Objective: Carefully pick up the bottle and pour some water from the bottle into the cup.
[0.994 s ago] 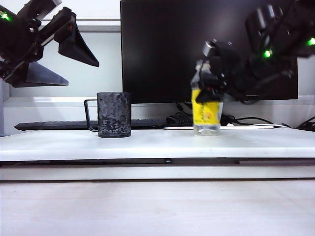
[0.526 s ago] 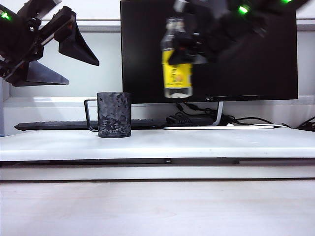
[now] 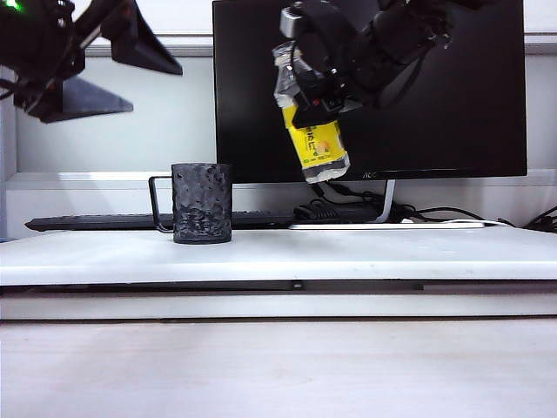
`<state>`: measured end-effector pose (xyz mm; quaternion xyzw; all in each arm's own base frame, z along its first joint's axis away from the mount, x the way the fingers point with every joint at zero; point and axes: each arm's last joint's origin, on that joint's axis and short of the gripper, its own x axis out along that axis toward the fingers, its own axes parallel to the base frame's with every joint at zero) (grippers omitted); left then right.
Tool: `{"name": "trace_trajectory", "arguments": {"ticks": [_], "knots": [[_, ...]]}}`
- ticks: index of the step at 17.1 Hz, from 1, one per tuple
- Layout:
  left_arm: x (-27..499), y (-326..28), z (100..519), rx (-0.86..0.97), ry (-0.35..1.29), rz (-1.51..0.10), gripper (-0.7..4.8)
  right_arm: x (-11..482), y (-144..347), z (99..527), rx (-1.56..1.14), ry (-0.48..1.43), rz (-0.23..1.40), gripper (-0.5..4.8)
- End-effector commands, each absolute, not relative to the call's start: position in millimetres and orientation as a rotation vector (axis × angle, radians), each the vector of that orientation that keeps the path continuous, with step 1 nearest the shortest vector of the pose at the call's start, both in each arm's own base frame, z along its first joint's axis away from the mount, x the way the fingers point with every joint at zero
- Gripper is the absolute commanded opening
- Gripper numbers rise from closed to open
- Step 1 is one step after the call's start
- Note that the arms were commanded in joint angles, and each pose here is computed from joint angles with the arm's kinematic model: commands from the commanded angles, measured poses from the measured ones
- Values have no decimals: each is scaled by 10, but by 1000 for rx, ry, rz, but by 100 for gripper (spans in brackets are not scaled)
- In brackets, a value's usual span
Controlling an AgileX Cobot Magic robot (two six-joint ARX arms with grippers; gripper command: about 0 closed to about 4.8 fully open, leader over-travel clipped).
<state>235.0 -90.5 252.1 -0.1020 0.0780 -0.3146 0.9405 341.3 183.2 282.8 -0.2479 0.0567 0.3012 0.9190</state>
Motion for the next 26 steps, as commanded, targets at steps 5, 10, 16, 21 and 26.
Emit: {"name": "trace_trajectory", "arguments": {"ticks": [5,10,16,21,26], "knots": [[2356,-901,2546,-209,141,-630,479,3324,2026,2971,-687,-48,587,203],[2355,-902,2544,-209,144,-634,479,3535,2145,2903,-678,-67,559,203],[2350,-900,2498,-207,190,-628,479,3850,2335,2717,-797,-53,572,202],[2356,-900,2485,-200,194,-621,479,3841,2342,2702,-952,-66,549,202],[2354,-900,2477,-201,204,-624,479,3745,2495,2709,-1072,-119,564,202]]}}
